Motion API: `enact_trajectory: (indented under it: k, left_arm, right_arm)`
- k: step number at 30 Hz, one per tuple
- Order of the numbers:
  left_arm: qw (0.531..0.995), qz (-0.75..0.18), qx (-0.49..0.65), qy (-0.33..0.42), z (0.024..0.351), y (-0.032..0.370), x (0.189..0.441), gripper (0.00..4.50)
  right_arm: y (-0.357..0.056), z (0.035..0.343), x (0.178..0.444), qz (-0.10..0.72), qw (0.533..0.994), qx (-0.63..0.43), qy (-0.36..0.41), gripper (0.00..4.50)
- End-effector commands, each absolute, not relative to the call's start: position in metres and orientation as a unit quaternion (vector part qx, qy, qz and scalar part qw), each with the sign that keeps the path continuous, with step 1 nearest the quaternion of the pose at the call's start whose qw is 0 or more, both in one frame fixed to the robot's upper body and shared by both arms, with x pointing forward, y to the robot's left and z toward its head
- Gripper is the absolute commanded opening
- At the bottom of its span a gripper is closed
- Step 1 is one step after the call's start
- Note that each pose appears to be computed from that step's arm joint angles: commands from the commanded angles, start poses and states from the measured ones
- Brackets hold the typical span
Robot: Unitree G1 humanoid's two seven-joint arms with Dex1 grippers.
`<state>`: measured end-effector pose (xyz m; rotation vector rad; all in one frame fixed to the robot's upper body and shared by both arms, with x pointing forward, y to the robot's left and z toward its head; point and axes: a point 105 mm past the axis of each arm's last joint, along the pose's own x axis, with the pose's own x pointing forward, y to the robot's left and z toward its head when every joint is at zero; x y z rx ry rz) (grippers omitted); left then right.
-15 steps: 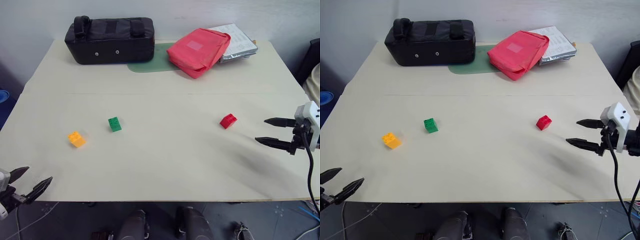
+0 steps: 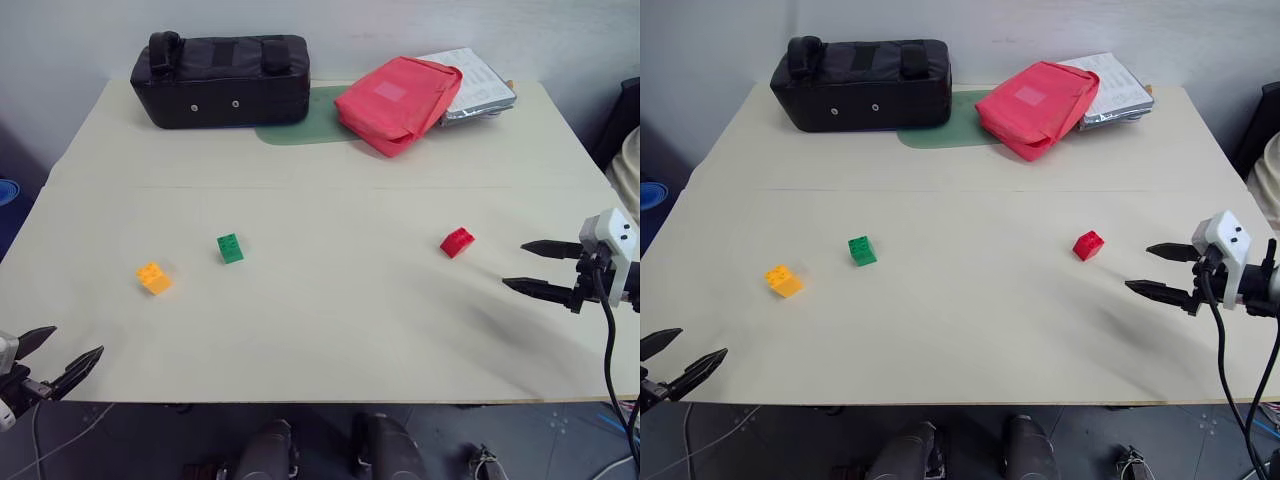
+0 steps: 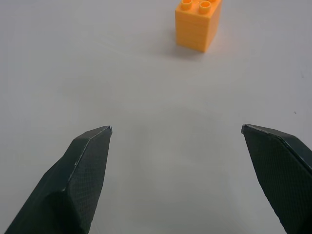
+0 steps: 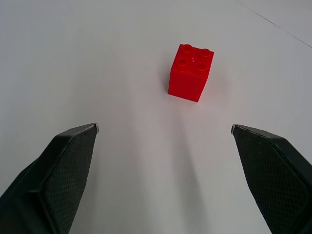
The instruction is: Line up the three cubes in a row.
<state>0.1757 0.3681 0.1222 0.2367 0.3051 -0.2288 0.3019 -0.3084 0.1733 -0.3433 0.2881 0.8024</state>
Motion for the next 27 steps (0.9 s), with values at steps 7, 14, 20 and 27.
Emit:
enact_trajectory:
  k: [7,14,20,27]
  left_arm:
    - [0.978,-0.098,0.121,0.14,0.127,0.372,0.176,4.48]
    - [0.978,-0.129,0.089,0.137,0.141,0.356,0.195,4.48]
    - [0.93,-0.345,0.071,0.1,0.177,0.264,0.222,4.48]
    - [0.838,-0.533,0.098,0.065,0.204,0.179,0.239,4.48]
  right_arm:
    - [-0.314,0.189,0.301,0.369,0.905,-0.179,0.113,4.5]
    - [-0.305,0.186,0.306,0.323,0.928,-0.16,0.096,4.5]
    - [-0.267,0.185,0.323,0.289,0.946,-0.134,0.056,4.5]
    - [-0.259,0.179,0.352,0.238,0.965,-0.101,0.043,4.5]
